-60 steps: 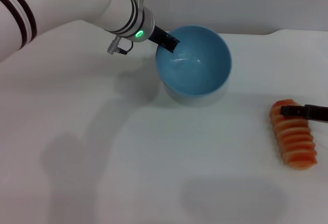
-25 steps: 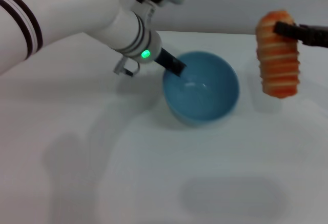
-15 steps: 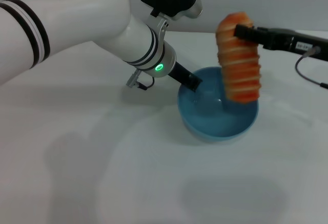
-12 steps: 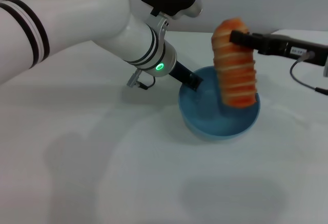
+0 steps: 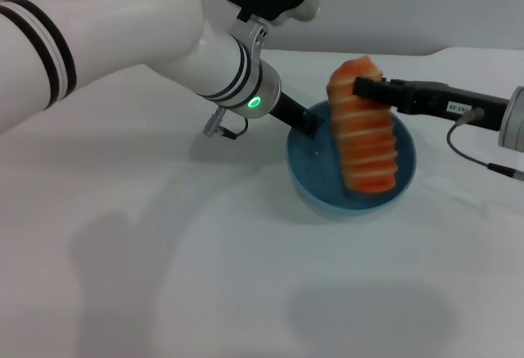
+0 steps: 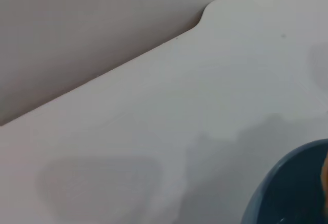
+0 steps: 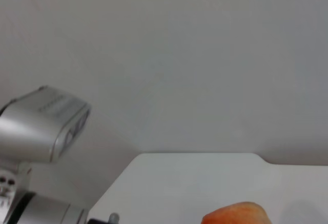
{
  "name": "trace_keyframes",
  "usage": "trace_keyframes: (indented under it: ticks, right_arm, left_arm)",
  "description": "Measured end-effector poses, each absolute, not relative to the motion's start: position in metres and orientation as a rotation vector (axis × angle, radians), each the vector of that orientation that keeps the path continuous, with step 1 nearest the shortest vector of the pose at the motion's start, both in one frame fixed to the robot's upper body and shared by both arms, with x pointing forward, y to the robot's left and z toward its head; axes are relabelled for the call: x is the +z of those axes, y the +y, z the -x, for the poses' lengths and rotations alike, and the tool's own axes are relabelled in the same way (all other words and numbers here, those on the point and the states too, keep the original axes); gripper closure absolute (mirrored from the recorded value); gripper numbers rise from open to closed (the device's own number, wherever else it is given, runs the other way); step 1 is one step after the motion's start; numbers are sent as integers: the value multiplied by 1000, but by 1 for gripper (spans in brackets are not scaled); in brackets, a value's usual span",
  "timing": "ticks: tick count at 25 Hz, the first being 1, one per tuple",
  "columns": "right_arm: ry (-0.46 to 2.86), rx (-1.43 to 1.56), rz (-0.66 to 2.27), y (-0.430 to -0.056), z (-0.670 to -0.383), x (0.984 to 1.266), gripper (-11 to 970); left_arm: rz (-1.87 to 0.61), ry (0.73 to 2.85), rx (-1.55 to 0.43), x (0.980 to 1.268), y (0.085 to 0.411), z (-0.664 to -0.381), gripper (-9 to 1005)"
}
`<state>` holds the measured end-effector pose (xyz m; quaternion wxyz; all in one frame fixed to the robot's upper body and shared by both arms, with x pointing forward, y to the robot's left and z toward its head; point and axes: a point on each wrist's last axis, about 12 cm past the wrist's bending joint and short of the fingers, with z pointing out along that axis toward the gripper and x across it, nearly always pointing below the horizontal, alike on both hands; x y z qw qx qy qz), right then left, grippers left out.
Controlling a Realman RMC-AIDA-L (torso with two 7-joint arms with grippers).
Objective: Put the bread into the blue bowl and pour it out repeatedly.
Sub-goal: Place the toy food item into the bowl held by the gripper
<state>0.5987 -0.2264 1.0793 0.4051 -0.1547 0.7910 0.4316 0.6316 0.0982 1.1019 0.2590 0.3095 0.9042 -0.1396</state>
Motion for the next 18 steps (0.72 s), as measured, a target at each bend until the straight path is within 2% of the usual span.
trace_keyframes:
  ticks: [5,10,14,17,18]
  right_arm:
    - [1993,1088,412,-223,-599,1078,602]
    - [1985,1073,409,-226,-598,1078,505]
    - [1942,1075,360,-235,-597,1081,510]
    - [1828,995,280,-265,-591,1087,513]
    - [1828,995,280,-265,-591,1087,513]
  left_arm:
    - [-832,2453,-381,1101,99,-632,996]
    - [-827,2457,-384,1100,100,-631,996]
    - [-823,2458,-384,1099,101,-630,997]
    - [-820,2444,-372,1099,102,-632,997]
    - [-820,2444,-372,1099,102,-632,997]
